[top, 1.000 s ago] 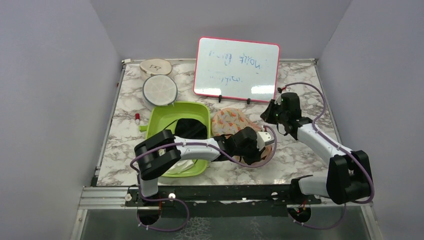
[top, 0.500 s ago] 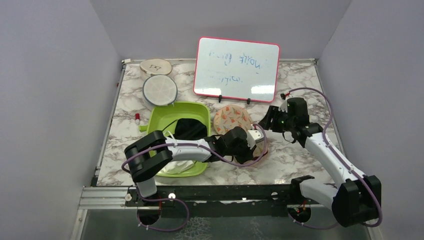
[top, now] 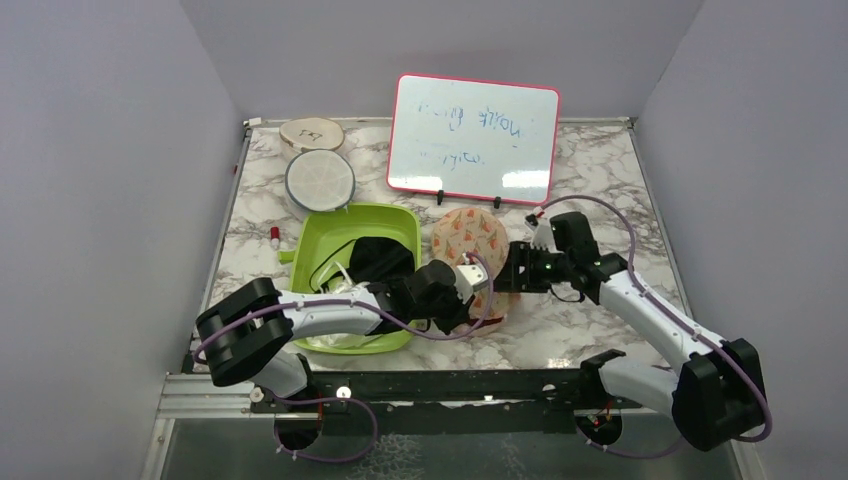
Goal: Unzip the laundry bag and remove the bra
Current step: Unzip the laundry bag at the center of the board.
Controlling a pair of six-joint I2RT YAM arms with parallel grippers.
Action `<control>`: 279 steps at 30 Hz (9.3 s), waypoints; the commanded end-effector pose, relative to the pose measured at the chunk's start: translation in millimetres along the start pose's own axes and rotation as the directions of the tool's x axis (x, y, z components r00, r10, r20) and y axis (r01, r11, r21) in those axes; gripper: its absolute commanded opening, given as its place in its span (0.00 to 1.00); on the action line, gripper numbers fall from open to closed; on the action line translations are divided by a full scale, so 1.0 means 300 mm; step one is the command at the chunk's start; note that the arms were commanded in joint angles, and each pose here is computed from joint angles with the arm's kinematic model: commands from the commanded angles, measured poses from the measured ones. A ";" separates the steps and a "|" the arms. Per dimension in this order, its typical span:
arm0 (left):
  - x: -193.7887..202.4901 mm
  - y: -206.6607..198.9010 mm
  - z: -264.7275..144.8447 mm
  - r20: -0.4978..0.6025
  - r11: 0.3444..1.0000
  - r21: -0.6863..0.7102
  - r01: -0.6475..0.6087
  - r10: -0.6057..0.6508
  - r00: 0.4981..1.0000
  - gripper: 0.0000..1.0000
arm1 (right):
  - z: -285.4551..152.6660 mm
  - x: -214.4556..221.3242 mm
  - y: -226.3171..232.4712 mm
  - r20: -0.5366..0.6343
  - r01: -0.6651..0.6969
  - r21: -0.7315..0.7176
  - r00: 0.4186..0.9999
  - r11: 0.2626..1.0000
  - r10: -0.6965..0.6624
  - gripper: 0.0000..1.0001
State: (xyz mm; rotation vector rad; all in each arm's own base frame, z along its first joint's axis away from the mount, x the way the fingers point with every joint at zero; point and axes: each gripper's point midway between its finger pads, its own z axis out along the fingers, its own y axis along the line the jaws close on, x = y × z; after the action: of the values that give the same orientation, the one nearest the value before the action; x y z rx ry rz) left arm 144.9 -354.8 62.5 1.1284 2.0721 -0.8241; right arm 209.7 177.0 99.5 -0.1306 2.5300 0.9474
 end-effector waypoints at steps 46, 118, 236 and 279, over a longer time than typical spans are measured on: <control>-0.093 0.132 -0.090 0.146 0.980 -0.026 0.197 -0.191 0.971 0.00 | 0.061 0.134 0.114 0.063 0.078 -0.327 0.996 0.942 -0.060 0.49; -0.168 0.056 0.057 0.129 0.999 -0.022 -0.026 0.029 0.991 0.28 | 0.057 0.132 0.116 -0.042 0.049 -0.292 0.997 0.955 -0.064 0.01; -0.066 0.102 -0.015 0.114 0.912 0.202 0.356 -0.384 0.916 0.00 | 0.180 0.137 0.168 0.094 0.922 0.287 -0.299 -0.261 -0.950 0.49; -0.067 0.095 -0.014 0.110 0.911 0.216 0.351 -0.380 0.918 0.00 | 0.135 0.078 0.193 0.142 0.882 0.421 -0.294 -0.211 -0.945 0.35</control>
State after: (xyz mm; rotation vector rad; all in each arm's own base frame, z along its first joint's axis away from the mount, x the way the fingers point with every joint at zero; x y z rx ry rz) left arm 184.6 -348.2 73.1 0.7239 2.1437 -1.2385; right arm 187.5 245.6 81.5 -1.5706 1.1382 -0.0597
